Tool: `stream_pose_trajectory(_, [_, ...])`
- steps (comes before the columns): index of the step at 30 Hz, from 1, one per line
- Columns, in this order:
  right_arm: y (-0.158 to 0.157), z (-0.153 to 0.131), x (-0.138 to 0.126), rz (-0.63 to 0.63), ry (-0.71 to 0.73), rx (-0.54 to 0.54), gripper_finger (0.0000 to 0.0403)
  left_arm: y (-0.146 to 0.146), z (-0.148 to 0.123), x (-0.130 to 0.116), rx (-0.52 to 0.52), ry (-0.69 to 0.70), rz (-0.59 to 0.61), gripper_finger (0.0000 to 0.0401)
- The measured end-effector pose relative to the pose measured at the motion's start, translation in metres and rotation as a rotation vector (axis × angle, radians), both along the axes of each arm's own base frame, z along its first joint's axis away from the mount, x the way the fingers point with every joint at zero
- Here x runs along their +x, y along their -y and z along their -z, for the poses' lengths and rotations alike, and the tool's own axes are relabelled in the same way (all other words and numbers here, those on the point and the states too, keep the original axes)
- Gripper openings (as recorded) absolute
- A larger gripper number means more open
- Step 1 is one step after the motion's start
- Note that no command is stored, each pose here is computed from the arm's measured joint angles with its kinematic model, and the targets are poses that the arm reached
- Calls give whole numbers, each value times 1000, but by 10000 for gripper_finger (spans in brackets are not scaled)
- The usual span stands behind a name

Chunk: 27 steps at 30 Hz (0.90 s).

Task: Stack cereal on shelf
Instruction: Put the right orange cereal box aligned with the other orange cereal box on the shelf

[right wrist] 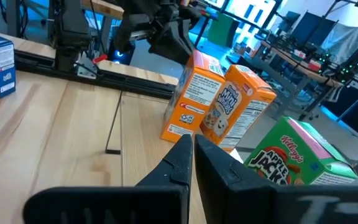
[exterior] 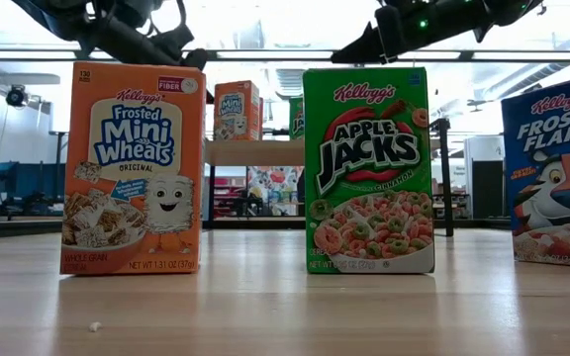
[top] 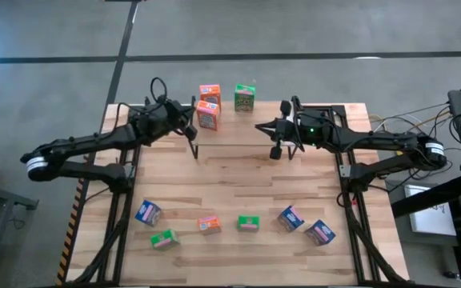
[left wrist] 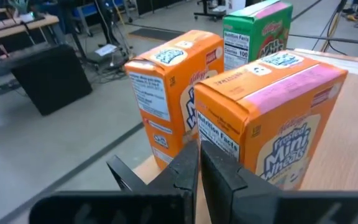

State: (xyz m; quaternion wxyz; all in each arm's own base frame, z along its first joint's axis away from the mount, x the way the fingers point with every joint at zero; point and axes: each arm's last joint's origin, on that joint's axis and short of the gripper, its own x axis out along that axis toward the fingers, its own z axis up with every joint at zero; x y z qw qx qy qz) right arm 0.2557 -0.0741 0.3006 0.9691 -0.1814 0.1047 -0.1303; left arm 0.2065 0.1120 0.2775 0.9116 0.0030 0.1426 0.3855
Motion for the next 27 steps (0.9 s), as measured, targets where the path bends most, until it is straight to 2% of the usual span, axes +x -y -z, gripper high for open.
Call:
stream_pose_trajectory(8, [1, 1, 0, 2, -9, -2, 9, 3, -1, 2, -90, 82, 101, 0])
stream_pose_trajectory(11, [1, 1, 0, 2, -11, -3, 9, 4, 0, 3, -111, 90, 101, 0])
stream_pose_trajectory(23, [1, 4, 0, 1, -39, 8, 9, 10, -3, -4, -159, 110, 97, 0])
stream_pose_trajectory(27, [0, 6, 1, -68, -41, 41, 9, 21, -10, -6, -144, 130, 141, 0])
